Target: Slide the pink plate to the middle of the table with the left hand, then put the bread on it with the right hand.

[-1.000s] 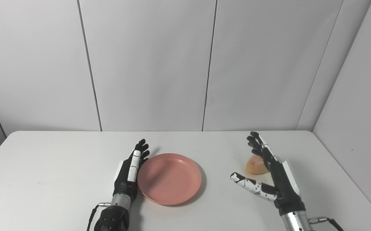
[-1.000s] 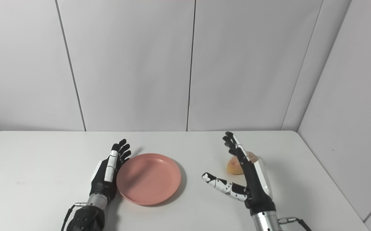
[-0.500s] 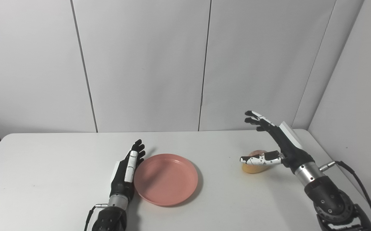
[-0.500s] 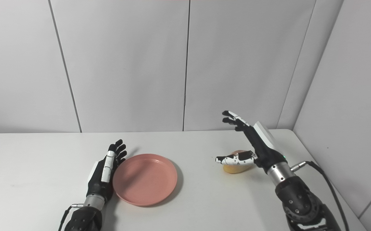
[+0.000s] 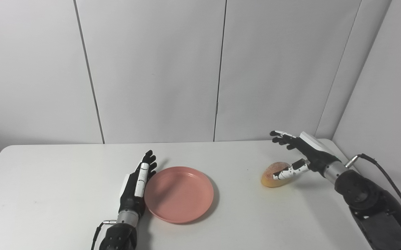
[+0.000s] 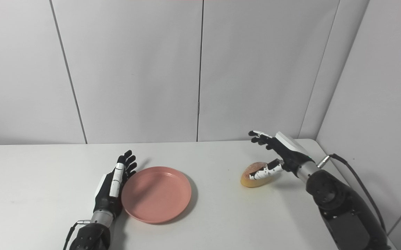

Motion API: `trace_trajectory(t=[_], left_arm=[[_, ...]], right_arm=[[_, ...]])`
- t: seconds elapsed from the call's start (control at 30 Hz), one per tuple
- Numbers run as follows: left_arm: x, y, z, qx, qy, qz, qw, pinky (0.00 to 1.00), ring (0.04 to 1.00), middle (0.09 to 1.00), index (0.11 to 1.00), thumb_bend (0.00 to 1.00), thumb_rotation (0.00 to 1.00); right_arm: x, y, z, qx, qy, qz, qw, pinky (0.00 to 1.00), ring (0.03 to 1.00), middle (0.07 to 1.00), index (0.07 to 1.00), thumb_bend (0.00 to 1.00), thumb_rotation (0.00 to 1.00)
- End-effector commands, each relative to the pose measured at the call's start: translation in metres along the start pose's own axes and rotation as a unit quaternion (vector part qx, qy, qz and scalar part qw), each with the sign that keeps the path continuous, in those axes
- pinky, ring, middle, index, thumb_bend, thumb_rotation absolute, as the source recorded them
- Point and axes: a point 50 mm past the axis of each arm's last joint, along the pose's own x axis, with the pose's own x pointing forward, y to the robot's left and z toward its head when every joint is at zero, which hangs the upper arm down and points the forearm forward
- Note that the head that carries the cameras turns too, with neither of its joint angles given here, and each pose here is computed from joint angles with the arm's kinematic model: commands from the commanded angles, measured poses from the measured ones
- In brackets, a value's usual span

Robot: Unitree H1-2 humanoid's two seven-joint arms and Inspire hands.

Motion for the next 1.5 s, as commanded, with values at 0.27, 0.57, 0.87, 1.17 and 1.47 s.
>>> trace_trajectory(t=[0.27,0.57,0.87,1.17,1.47], left_arm=[[0.004,-0.004,0.006,-0.009,-0.017,-0.009,1.0,0.94,0.945,0.949,0.92,0.8,1.0],[0.003,-0.004,0.007,-0.01,-0.016,-0.011,1.0,0.94,0.946,0.952,0.922,0.81,1.0],[0.0,-0.009,0.008,-0.01,-0.017,-0.011,1.0,0.95,0.949,0.95,0.912,0.81,1.0],[-0.004,-0.012,0.008,-0.013,-0.015,-0.005,1.0,0.95,0.937,0.938,0.91,0.78,1.0],[-0.007,-0.013,0.008,-0.018,-0.011,-0.004,1.0,0.95,0.936,0.935,0.907,0.77,1.0]], right_arm=[[0.017,-0.035,0.007,-0.068,-0.031,0.019,0.997,0.8,0.918,0.928,0.899,0.88,0.15],[0.023,-0.028,0.004,-0.124,-0.011,0.051,0.991,0.81,0.929,0.92,0.902,0.89,0.11],[0.026,-0.016,0.0,-0.172,0.002,0.069,0.983,0.91,0.946,0.923,0.905,0.88,0.12],[0.029,0.004,-0.006,-0.225,-0.044,0.061,0.971,0.88,0.833,0.792,0.79,0.75,0.01],[0.032,0.014,-0.008,-0.246,-0.084,0.018,0.965,0.29,0.416,0.52,0.519,0.52,0.0]])
